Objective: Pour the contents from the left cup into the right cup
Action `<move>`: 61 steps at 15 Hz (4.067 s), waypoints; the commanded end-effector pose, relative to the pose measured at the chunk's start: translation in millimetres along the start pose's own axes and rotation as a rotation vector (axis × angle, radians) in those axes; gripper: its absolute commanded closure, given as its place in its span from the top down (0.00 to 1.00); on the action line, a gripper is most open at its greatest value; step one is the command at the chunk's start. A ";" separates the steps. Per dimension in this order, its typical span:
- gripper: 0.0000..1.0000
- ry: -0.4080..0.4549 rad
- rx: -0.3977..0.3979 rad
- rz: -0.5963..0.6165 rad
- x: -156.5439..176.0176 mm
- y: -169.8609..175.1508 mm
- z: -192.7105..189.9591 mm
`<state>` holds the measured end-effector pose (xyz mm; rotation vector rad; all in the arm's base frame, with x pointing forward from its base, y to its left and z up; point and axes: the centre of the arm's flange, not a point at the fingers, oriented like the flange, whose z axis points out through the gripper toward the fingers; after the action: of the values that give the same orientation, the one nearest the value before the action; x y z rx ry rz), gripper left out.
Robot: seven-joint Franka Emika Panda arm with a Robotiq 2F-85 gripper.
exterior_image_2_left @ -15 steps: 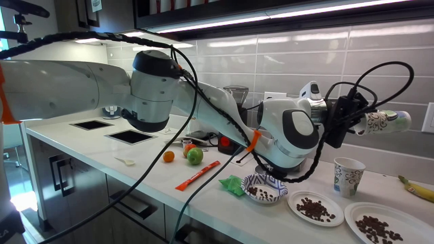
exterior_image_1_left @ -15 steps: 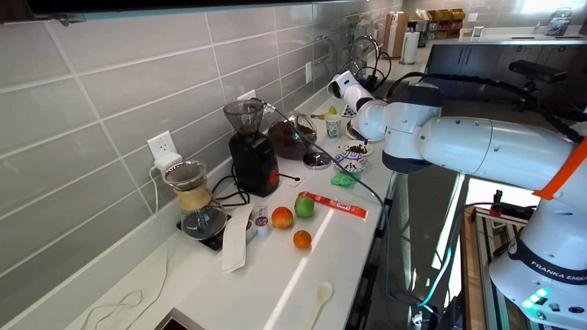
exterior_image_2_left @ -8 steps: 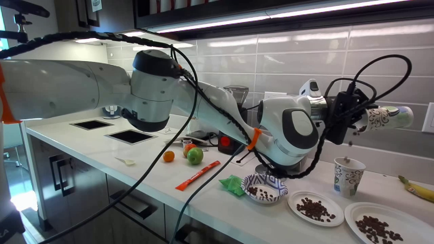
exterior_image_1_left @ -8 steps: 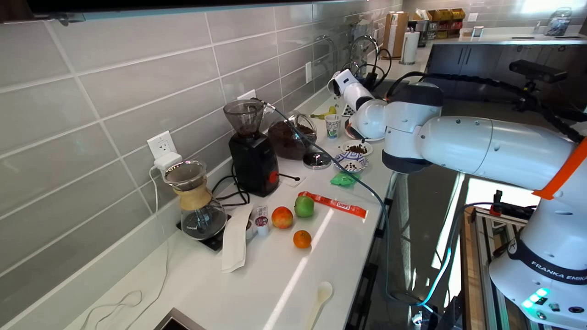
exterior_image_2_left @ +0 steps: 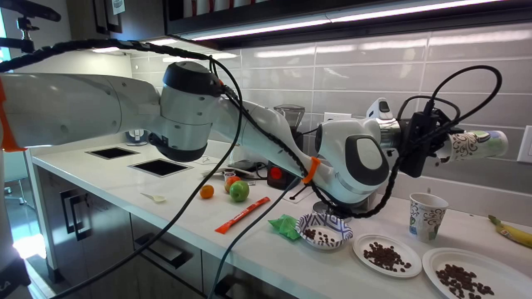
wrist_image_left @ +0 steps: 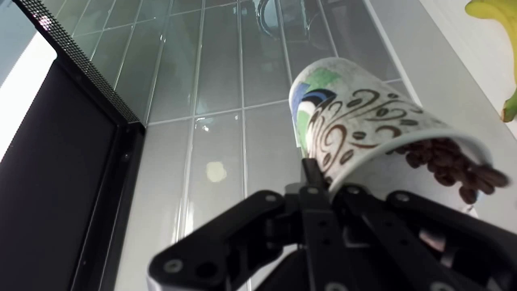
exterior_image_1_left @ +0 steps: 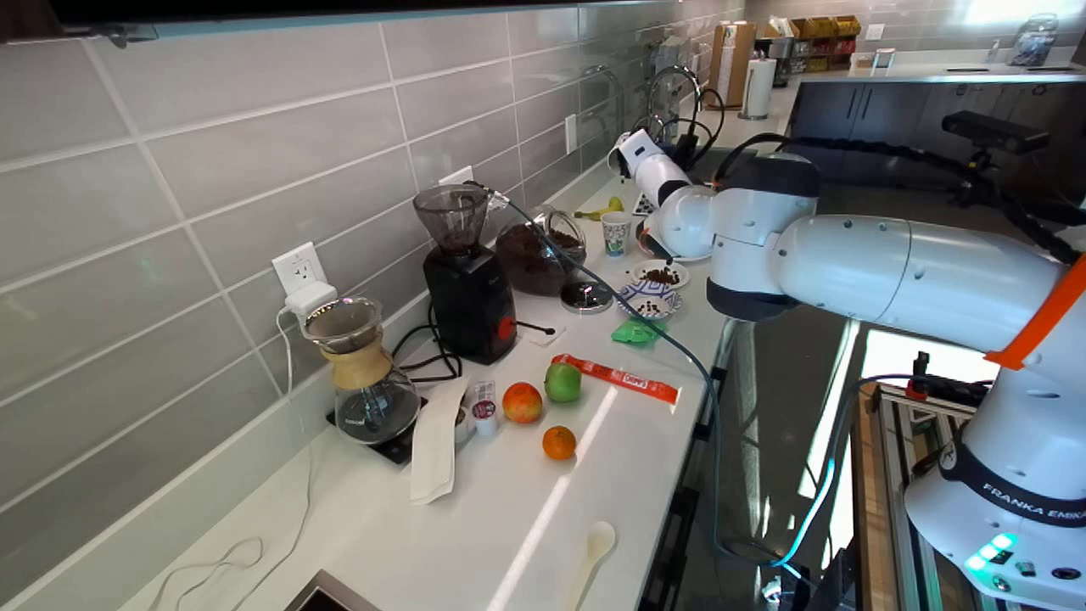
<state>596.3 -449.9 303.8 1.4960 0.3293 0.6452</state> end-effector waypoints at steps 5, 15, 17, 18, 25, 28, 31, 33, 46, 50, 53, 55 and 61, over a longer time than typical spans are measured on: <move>0.01 0.046 -0.073 -0.022 -0.1 -6.1 5.2; 0.01 0.058 -0.090 -0.037 -0.3 -9.7 6.8; 0.01 0.060 -0.095 -0.039 0.9 -8.9 7.6; 0.01 0.061 -0.097 -0.040 1.4 -8.7 7.8; 0.01 0.077 -0.117 -0.057 4.0 -8.7 9.2; 0.01 0.091 -0.134 -0.064 4.5 -7.8 8.3; 0.01 0.099 -0.142 -0.072 3.7 -8.2 8.5; 0.01 0.102 -0.146 -0.075 2.7 -8.9 8.9; 0.01 0.121 -0.164 -0.100 2.2 -9.4 10.5; 0.01 0.133 -0.180 -0.109 1.7 -7.3 9.9; 0.01 0.141 -0.193 -0.116 0.1 -6.6 9.6; 0.01 0.145 -0.200 -0.122 -1.0 -6.2 9.3; 0.01 0.158 -0.232 -0.142 -3.4 -1.2 7.8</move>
<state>593.4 -452.9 306.6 1.2411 0.4587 0.6689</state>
